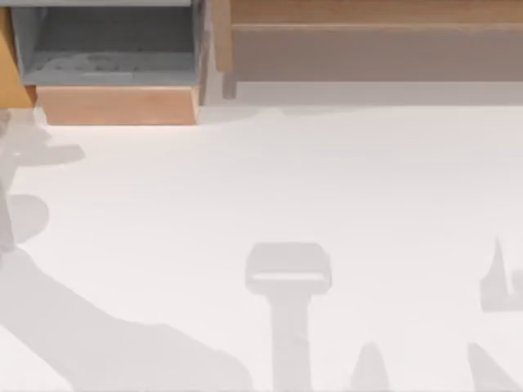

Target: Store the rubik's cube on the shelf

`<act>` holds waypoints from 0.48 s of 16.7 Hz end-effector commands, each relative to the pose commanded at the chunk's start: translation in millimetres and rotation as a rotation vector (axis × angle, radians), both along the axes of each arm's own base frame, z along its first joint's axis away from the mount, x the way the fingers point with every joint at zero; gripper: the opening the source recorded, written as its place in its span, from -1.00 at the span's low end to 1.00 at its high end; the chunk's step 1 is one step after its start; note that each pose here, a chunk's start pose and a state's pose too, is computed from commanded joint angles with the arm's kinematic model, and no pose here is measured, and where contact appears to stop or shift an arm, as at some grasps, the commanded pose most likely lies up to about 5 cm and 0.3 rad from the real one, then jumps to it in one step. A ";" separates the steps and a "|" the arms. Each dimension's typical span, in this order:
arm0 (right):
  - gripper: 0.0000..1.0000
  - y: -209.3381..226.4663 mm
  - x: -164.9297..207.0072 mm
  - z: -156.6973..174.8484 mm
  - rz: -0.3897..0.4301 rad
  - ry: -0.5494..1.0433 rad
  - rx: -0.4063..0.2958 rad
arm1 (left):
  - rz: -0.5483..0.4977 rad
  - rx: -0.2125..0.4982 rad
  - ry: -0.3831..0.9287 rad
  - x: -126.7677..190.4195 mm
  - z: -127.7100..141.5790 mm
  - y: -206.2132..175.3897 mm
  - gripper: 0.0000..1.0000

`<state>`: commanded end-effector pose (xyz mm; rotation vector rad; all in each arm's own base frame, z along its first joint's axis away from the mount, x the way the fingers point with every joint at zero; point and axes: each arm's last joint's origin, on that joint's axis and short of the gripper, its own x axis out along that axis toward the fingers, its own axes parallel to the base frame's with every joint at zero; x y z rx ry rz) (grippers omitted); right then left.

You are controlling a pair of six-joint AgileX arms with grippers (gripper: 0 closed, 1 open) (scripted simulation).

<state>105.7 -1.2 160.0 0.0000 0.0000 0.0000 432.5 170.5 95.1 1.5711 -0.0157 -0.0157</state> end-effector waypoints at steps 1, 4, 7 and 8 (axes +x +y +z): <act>1.00 0.0 0.0 0.0 0.000 0.000 0.000 | 0.000 0.000 0.000 0.0 0.0 0.0 -0.51; 1.00 0.0 0.0 0.0 0.000 0.000 0.000 | 0.000 0.000 0.000 0.0 0.0 0.0 -0.96; 1.00 0.0 0.0 0.0 0.000 0.000 0.000 | 0.000 0.000 0.000 0.0 0.0 0.0 -1.00; 1.00 0.0 0.0 0.0 0.000 0.000 0.000 | 0.000 0.000 0.000 0.0 0.0 0.0 -1.00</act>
